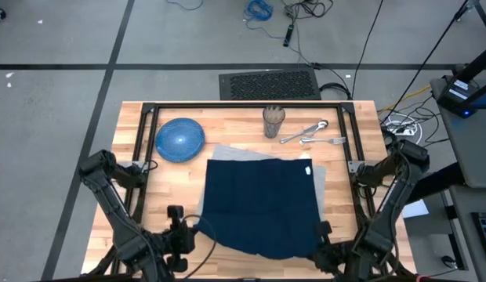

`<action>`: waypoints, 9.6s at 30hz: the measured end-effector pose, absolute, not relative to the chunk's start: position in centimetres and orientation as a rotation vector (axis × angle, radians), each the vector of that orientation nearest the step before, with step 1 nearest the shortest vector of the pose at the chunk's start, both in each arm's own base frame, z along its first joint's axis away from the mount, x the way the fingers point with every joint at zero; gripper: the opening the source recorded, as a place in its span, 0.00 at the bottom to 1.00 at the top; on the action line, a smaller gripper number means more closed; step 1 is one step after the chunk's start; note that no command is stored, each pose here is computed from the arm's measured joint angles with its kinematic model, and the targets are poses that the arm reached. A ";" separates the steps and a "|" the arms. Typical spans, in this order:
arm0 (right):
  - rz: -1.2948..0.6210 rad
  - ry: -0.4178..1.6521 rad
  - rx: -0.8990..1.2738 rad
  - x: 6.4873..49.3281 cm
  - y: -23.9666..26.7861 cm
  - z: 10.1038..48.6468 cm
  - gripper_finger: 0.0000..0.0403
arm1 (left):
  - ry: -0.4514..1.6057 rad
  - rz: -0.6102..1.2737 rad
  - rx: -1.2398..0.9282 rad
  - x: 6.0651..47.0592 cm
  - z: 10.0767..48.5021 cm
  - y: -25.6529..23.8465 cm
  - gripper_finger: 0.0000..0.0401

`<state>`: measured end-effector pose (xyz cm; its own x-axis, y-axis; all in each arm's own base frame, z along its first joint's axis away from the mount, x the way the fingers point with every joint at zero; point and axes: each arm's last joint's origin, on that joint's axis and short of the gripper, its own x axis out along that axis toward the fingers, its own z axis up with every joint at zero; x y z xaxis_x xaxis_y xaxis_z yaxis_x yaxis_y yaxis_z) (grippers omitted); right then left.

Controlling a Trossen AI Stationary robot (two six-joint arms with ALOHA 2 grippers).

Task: Set table place
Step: Fold the blue napkin

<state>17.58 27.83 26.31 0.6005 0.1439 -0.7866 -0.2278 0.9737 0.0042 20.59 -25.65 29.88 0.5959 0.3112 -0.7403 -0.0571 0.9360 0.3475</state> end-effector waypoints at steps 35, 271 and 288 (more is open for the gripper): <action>-0.219 1.227 -0.418 21.1 17.8 26.0 0.00 | 1.044 0.596 0.410 26.8 26.1 -18.0 0.00; -0.123 1.003 -0.161 19.0 17.4 21.3 0.30 | 1.348 0.591 -0.594 39.7 13.5 -4.4 0.01; -0.131 1.003 -0.142 18.9 17.4 21.3 0.30 | 1.308 0.523 -0.475 41.3 18.2 -5.0 0.00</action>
